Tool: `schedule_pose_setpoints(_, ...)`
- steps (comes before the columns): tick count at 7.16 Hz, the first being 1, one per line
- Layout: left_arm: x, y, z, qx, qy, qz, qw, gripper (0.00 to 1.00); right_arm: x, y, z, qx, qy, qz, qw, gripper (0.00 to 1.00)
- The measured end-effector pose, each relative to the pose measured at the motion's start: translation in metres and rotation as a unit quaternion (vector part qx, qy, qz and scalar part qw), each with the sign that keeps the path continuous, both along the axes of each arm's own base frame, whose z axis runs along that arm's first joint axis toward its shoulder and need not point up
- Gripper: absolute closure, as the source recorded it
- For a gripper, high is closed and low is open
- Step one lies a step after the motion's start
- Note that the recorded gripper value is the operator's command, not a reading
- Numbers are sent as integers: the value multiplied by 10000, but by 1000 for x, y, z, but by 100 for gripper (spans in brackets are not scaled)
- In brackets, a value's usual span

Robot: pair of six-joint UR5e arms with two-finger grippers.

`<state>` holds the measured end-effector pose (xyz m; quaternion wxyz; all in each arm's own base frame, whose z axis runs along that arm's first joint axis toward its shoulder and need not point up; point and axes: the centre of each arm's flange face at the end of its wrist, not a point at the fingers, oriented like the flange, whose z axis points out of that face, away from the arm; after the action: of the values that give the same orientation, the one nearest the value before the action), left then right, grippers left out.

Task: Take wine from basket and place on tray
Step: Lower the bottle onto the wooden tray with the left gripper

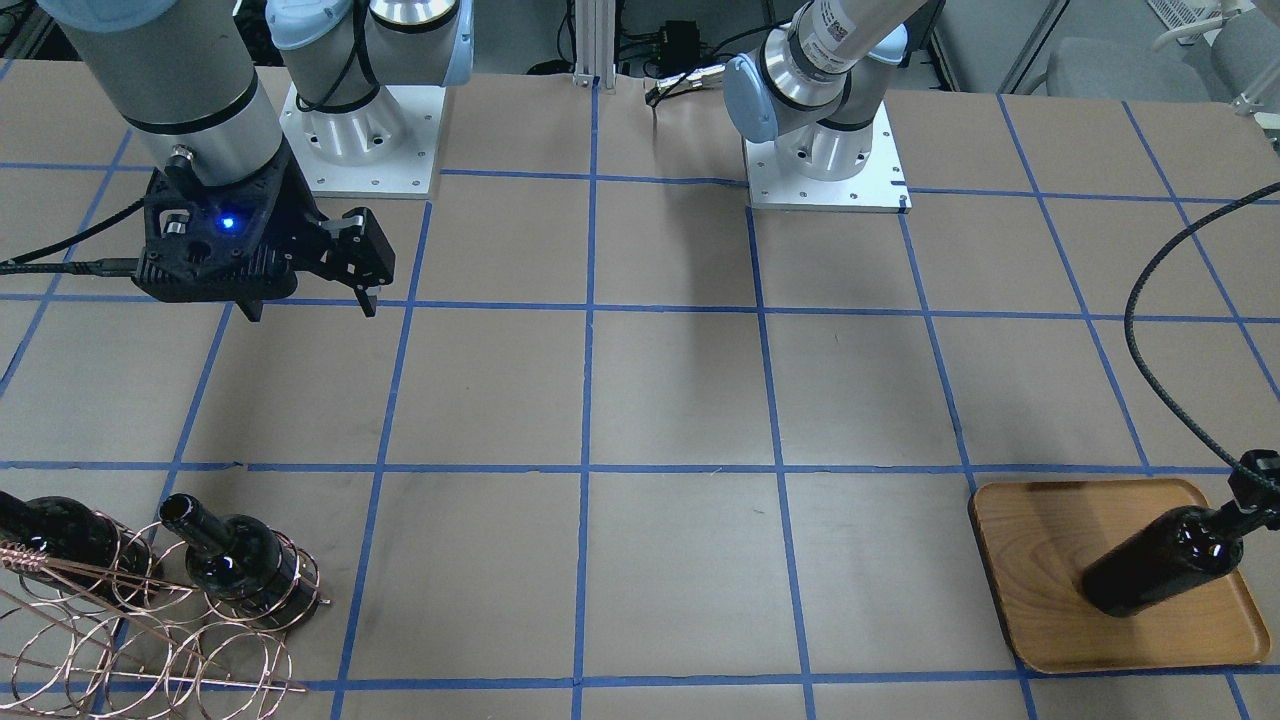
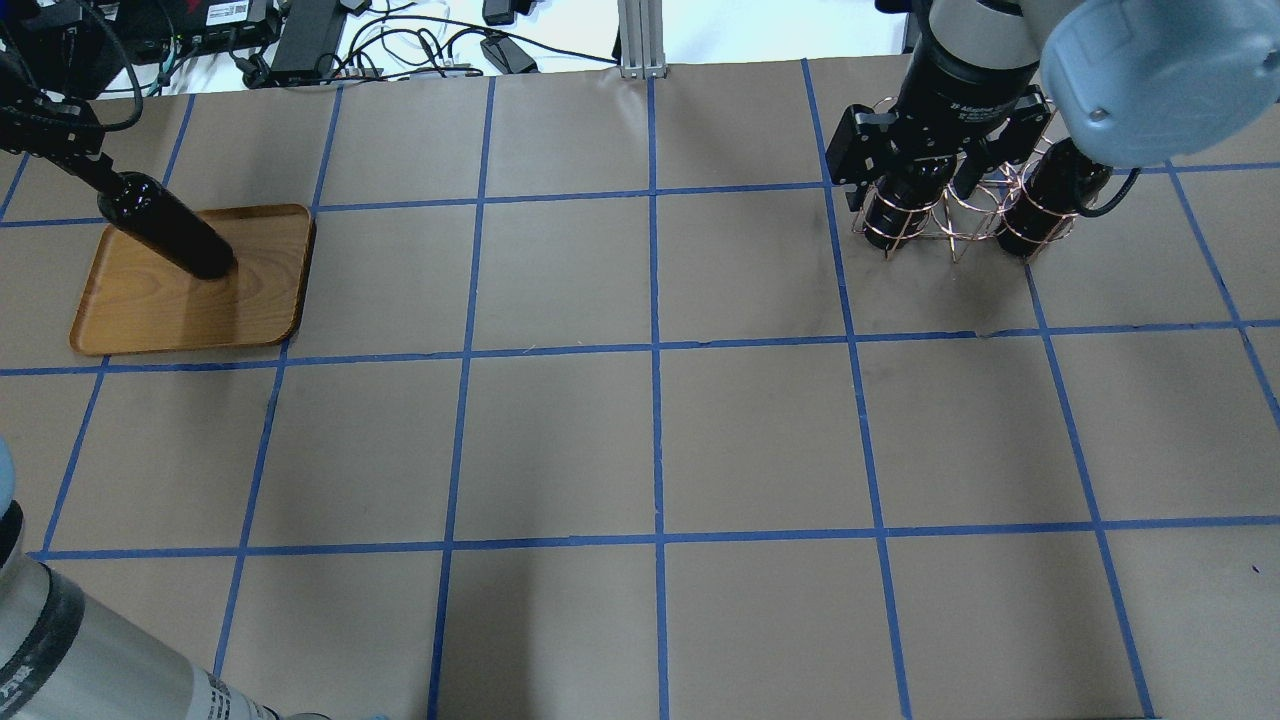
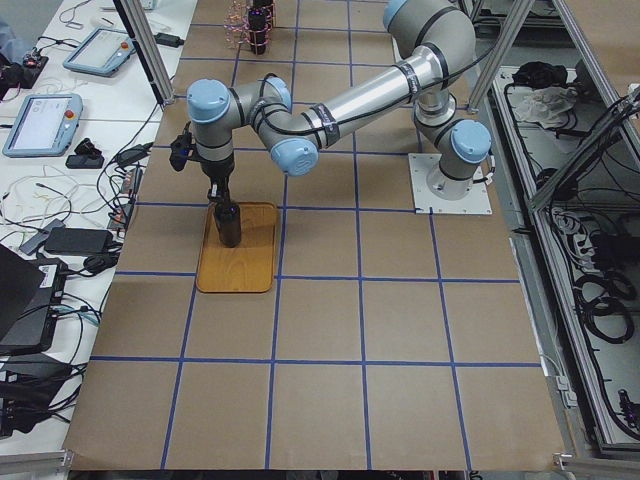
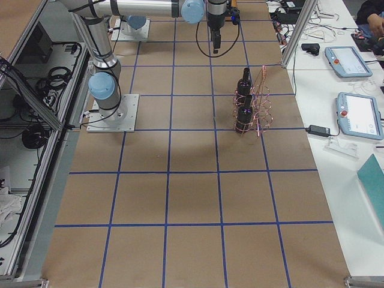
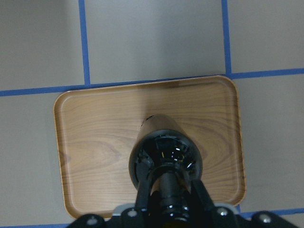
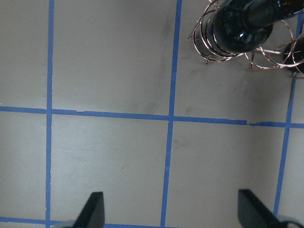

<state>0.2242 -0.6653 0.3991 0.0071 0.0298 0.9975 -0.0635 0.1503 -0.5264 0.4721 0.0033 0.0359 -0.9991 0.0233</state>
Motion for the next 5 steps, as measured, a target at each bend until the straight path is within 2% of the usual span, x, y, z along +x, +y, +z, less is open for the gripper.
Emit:
schedule_pose_setpoints(1,2,0,-1,11,2,12,10000,42,-1,0,1,4,8,-8,10000,0)
schedule_pose_setpoints(3,5,1,-3,23,0,33,10000,32,-1,3,4,-15,-11,-26,10000,0)
schedule_pose_setpoints(5,7,3,-2,22,-14,46,10000,26,-1,4,5,-20,10,-30,10000,0)
